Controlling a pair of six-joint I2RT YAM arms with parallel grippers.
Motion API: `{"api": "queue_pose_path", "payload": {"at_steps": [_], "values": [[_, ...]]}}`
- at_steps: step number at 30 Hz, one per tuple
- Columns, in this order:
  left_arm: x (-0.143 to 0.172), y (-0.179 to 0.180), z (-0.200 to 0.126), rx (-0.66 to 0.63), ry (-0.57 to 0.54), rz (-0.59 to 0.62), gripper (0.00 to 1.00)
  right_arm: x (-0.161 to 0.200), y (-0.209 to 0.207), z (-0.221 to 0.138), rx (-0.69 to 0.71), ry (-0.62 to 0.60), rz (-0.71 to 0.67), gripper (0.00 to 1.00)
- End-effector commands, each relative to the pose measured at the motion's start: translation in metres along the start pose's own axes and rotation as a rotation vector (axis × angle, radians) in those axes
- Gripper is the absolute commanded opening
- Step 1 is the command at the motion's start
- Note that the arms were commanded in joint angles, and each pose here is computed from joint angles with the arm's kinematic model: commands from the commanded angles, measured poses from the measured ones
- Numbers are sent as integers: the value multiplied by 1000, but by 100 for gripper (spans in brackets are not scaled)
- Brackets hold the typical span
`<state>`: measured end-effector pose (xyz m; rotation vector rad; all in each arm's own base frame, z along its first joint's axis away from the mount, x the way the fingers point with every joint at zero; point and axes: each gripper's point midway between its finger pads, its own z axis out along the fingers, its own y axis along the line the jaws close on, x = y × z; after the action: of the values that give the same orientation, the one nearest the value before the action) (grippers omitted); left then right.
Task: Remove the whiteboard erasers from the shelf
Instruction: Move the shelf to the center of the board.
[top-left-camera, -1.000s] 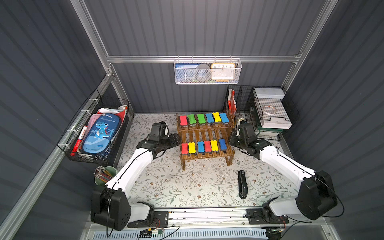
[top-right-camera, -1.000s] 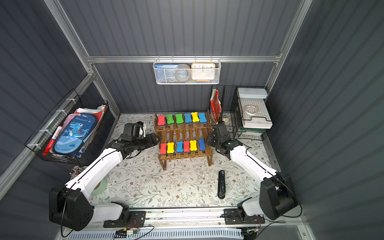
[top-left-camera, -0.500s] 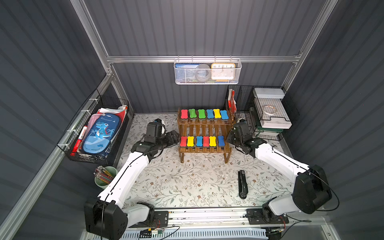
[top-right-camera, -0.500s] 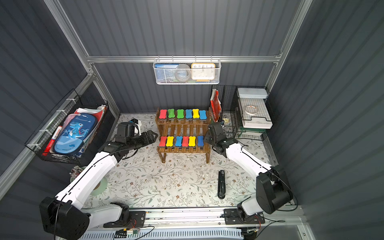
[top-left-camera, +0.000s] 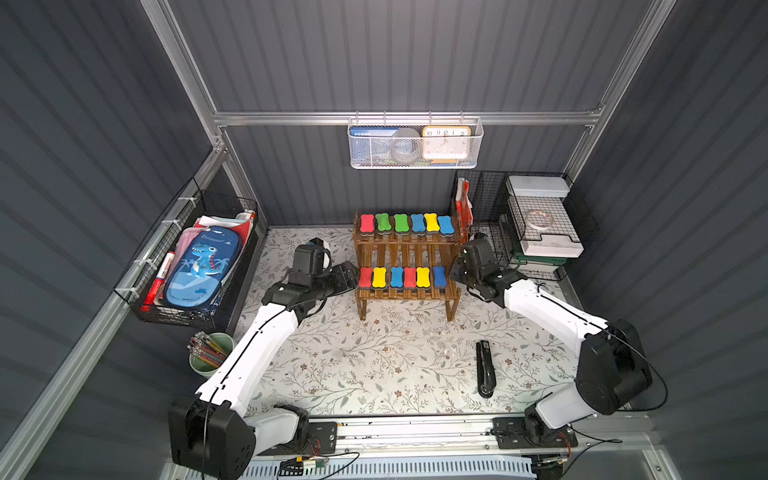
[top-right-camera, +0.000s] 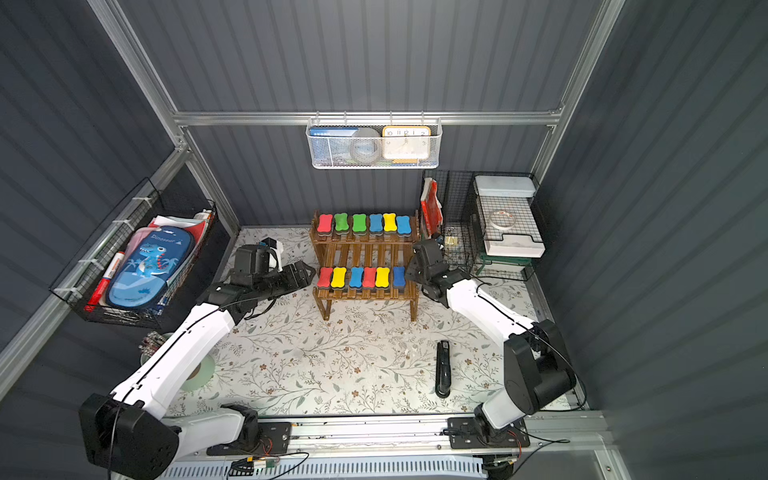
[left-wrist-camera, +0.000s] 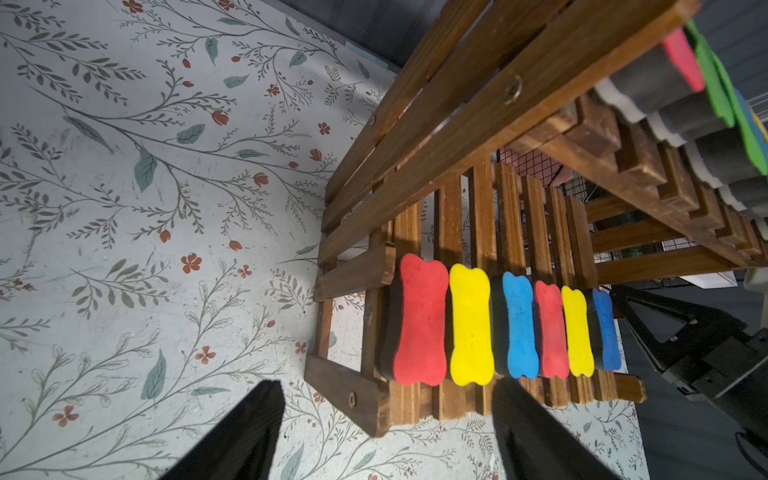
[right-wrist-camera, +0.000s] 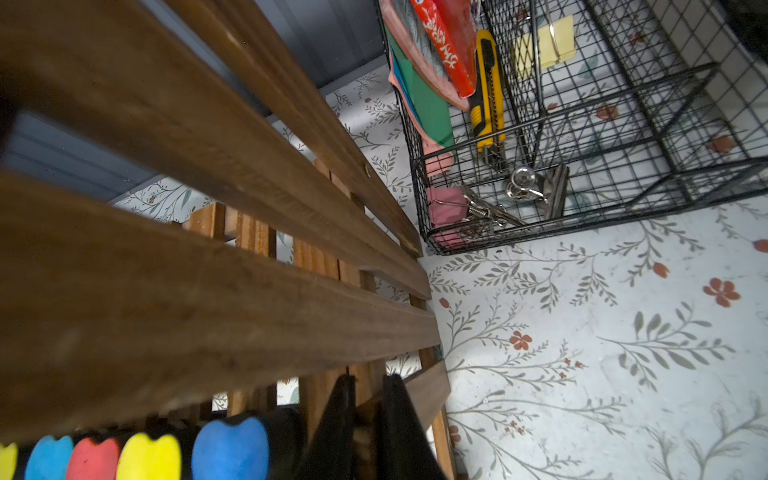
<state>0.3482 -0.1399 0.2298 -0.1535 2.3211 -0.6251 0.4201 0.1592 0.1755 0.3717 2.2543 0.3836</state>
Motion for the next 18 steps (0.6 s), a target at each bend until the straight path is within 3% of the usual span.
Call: {"api": "queue_pose_path", "payload": {"at_steps": [1,12,18], "values": [[5,0,-3,0,19,-5,84,1,2,8,-11,28,2,0],[8,1,-1,2,31,-7,86,-8,4,4,-33,19,12,1],[5,-2,-4,7,23,-2,96,-25,4,-16,-31,-35,51,27]]}}
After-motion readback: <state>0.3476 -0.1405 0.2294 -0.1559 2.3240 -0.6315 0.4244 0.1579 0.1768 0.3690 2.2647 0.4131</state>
